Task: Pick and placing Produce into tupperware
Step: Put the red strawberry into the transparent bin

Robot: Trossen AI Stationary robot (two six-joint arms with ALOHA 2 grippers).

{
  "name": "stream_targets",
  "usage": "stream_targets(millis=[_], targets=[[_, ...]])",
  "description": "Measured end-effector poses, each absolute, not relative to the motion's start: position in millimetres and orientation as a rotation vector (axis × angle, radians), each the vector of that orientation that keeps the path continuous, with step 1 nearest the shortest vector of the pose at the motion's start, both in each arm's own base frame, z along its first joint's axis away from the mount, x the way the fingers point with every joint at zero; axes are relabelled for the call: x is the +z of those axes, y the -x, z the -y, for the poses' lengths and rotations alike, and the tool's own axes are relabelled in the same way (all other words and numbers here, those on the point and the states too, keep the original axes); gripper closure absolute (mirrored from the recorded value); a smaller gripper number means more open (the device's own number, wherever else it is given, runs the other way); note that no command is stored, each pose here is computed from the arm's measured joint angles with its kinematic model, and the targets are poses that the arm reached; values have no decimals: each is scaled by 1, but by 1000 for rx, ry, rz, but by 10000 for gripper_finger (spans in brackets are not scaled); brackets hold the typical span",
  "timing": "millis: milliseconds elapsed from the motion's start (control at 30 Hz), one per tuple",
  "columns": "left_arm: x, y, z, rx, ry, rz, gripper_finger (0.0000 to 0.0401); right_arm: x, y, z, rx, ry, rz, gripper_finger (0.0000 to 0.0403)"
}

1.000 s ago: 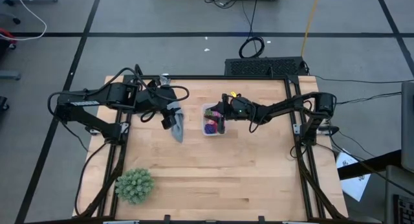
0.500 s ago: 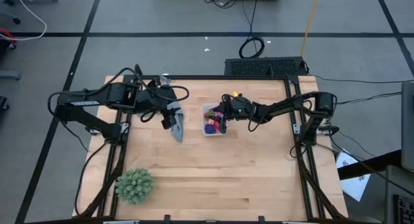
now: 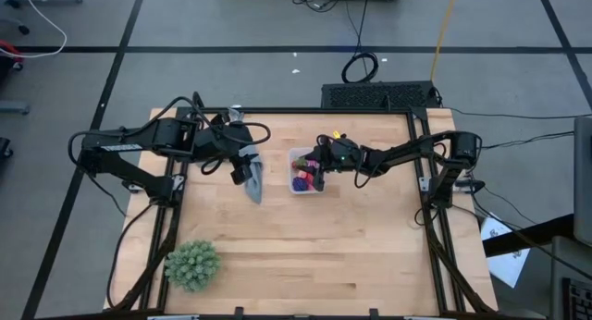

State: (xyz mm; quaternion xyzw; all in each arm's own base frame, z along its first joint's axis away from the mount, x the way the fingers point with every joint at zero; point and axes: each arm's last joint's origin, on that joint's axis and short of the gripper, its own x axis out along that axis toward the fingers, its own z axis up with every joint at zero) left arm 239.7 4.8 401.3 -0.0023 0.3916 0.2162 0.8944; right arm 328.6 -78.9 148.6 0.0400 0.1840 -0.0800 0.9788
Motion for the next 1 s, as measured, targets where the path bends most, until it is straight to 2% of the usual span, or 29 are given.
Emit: stream_targets(millis=[467,833,1000], targets=[[401,-240,-5,448,5,-812,157,148,-326,88,-179,-77,-379,254],[401,-240,-5,448,5,-811,157,163,-337,91,-136,-79,-308,254],[401,-240,-5,448,6,-811,157,150,-338,91,-119,-105,-358,254]])
